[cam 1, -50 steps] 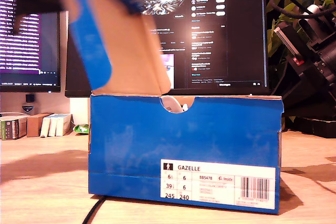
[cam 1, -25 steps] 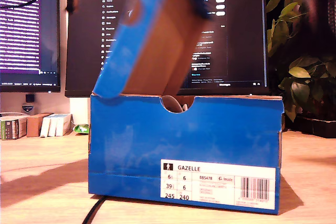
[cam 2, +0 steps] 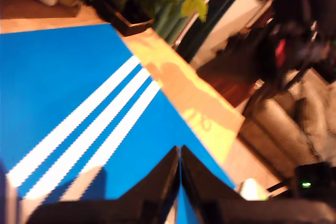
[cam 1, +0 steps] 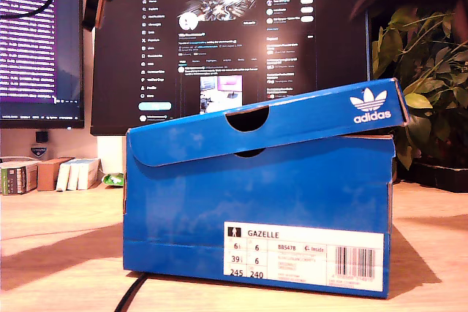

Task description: Close the blue shoebox by pushing the lid with your left arm and holding the box in place with your right arm

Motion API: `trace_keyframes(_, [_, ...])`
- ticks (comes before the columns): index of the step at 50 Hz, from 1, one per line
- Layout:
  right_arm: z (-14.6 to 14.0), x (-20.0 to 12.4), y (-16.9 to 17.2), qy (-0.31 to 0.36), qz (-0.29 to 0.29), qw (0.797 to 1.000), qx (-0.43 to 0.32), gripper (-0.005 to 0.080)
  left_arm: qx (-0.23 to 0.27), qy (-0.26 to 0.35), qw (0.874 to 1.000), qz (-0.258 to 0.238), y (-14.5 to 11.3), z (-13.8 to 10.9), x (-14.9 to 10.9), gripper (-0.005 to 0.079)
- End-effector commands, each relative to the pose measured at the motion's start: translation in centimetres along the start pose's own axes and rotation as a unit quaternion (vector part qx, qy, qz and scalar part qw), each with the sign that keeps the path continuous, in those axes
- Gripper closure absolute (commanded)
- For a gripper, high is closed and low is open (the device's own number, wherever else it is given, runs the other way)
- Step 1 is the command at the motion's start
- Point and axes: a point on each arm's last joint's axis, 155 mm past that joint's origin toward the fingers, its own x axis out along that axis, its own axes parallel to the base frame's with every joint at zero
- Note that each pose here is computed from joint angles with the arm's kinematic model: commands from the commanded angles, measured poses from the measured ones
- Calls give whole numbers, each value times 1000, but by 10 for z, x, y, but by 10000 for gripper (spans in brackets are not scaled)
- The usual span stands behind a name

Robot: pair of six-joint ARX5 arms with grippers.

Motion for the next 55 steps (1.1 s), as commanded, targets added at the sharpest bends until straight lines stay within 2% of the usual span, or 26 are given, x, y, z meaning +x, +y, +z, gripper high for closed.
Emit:
trace_keyframes(1, [-14, 13, -10, 23, -10, 1000, 2, 764, 17, -5, 1000, 1, -3, 5, -2, 762])
trace_keyframes(10, [-39, 31, -44, 72, -77, 994, -5, 764, 26, 5, 999, 36, 14, -1, -5, 762])
trace_keyframes(15, [-53, 35, -58, 101, -95, 990, -10, 764, 23, 12, 999, 48, 22, -4, -8, 762])
trace_keyframes(26, [-69, 39, -72, 113, -106, 988, -14, 764, 34, 15, 996, 80, 39, -5, -17, 762])
trace_keyframes(29, [-71, 40, -73, 112, -104, 988, -26, 764, 58, 14, 993, 103, 47, -4, -24, 762])
trace_keyframes(34, [-61, 37, -70, 89, -105, 989, -47, 764, 77, 4, 986, 150, 62, 1, -46, 762])
trace_keyframes(40, [-31, 19, -63, 31, -123, 988, -85, 764, 83, -18, 977, 194, 73, 10, -79, 762])
trace_keyframes(47, [0, -14, -59, -35, -176, 976, -126, 764, 93, -51, 967, 233, 80, 21, -116, 762])
trace_keyframes(55, [19, -45, -56, -86, -224, 957, -161, 764, 102, -73, 960, 249, 79, 27, -133, 762])
